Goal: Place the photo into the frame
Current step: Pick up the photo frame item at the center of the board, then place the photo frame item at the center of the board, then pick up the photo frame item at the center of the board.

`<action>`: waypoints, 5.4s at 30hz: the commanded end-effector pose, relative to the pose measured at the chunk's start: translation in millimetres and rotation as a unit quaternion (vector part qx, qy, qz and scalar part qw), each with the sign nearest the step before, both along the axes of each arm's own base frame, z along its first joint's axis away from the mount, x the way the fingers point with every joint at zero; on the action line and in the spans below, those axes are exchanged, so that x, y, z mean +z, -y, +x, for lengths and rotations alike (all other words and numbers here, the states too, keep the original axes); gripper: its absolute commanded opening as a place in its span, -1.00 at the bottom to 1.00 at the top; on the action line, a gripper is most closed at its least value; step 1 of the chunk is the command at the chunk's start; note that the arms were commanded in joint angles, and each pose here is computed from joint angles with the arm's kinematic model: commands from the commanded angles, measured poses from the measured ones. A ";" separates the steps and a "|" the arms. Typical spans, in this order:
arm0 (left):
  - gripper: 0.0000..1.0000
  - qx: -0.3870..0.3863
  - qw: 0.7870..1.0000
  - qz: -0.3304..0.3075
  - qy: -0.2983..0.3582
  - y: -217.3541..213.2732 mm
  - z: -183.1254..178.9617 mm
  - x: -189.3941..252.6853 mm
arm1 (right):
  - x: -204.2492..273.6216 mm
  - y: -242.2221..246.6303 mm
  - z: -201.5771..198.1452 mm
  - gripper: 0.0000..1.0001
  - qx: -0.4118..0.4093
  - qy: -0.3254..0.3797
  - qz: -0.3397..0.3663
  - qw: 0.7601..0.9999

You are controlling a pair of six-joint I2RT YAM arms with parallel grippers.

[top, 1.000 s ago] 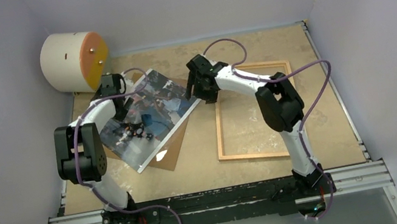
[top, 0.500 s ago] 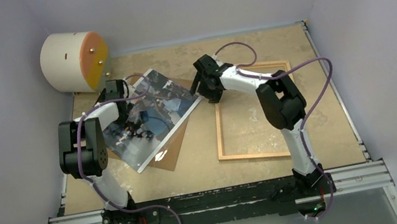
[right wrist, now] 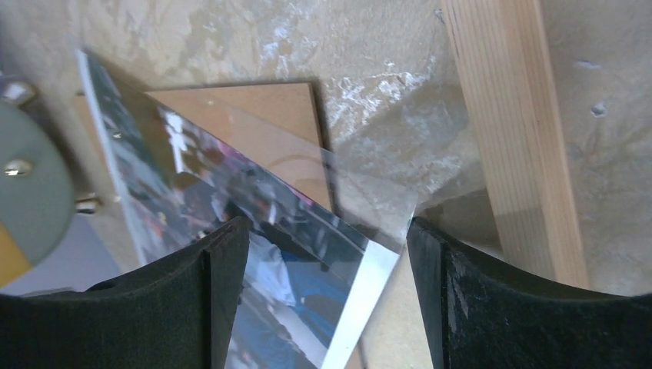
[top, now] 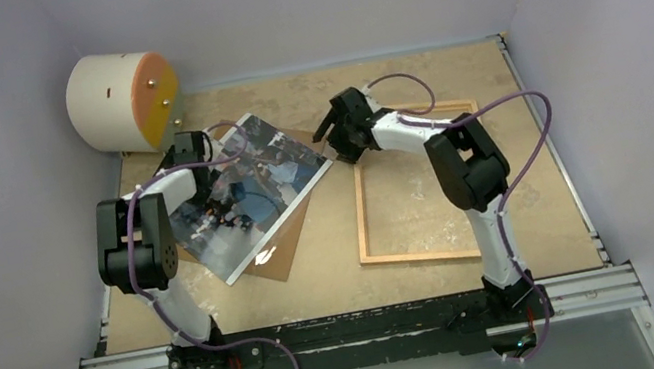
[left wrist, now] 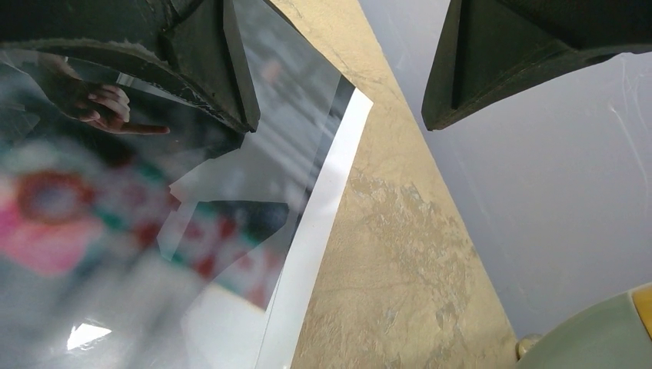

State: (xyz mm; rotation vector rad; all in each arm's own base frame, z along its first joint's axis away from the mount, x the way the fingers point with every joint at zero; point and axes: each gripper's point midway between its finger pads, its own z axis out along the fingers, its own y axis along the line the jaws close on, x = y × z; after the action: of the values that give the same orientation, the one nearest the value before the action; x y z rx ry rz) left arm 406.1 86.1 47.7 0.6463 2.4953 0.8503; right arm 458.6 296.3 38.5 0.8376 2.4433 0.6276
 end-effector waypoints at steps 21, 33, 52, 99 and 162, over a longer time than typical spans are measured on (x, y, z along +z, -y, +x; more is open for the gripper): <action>0.67 -0.091 0.983 0.014 -0.158 23.4 -54.6 -60.5 | 52.7 -47.7 3.5 0.55 0.054 0.087 0.276 0.956; 0.67 -0.096 0.981 0.012 -0.167 24.2 -56.2 -59.3 | 77.6 -39.0 25.1 0.44 0.066 0.136 0.261 0.953; 0.66 -0.103 0.979 0.018 -0.176 23.3 -58.9 -58.2 | 67.5 -32.7 36.3 0.20 0.085 0.139 0.241 0.957; 0.90 -0.162 0.982 -0.059 -0.077 121.5 -16.9 80.1 | 111.3 252.7 -87.8 -1.00 -0.004 0.069 -0.020 0.997; 0.89 -0.275 0.957 -0.049 -0.084 281.4 73.3 -24.2 | 29.6 155.0 -148.2 0.51 -0.066 0.152 0.286 0.944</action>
State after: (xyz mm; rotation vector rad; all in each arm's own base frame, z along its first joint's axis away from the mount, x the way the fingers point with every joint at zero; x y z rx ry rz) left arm 498.7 -189.2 49.0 1.2425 2.2525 0.4981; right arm 299.5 139.2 43.5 1.0602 2.0702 1.2464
